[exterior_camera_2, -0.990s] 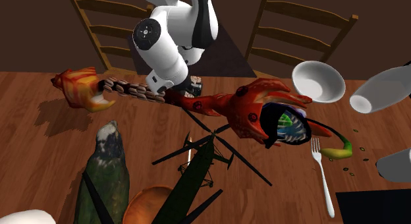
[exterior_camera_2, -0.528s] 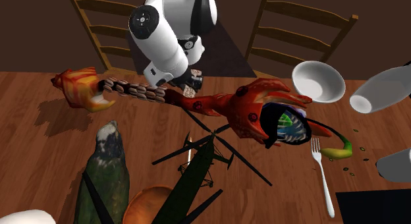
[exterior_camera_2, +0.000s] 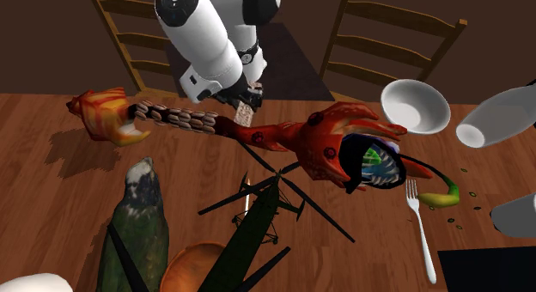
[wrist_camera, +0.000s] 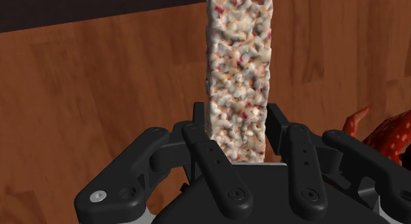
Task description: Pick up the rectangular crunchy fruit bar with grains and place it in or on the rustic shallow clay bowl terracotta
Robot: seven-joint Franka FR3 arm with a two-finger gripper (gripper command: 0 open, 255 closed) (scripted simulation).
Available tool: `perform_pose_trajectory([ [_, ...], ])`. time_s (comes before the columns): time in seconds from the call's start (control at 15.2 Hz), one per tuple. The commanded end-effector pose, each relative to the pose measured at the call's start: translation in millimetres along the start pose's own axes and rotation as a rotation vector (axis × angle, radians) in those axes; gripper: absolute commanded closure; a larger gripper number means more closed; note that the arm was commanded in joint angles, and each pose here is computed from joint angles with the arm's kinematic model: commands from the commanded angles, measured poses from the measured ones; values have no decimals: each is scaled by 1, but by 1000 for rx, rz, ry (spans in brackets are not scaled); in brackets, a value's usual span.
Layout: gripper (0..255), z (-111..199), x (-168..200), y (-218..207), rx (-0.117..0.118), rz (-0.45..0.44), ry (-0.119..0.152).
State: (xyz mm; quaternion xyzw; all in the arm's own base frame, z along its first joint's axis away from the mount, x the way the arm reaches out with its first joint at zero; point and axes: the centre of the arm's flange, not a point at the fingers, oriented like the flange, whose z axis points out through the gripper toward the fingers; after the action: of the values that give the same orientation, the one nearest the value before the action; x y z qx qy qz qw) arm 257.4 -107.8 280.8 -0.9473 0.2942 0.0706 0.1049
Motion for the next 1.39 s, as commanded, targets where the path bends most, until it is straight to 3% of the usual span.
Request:
perform_pose_trajectory([
  [0.0,255,-10,-2,-2,0,0,-1],
  [0.79,255,-71,-15,-12,0,0,-1],
  [1.32,255,-93,88,-18,0,0,-1],
])
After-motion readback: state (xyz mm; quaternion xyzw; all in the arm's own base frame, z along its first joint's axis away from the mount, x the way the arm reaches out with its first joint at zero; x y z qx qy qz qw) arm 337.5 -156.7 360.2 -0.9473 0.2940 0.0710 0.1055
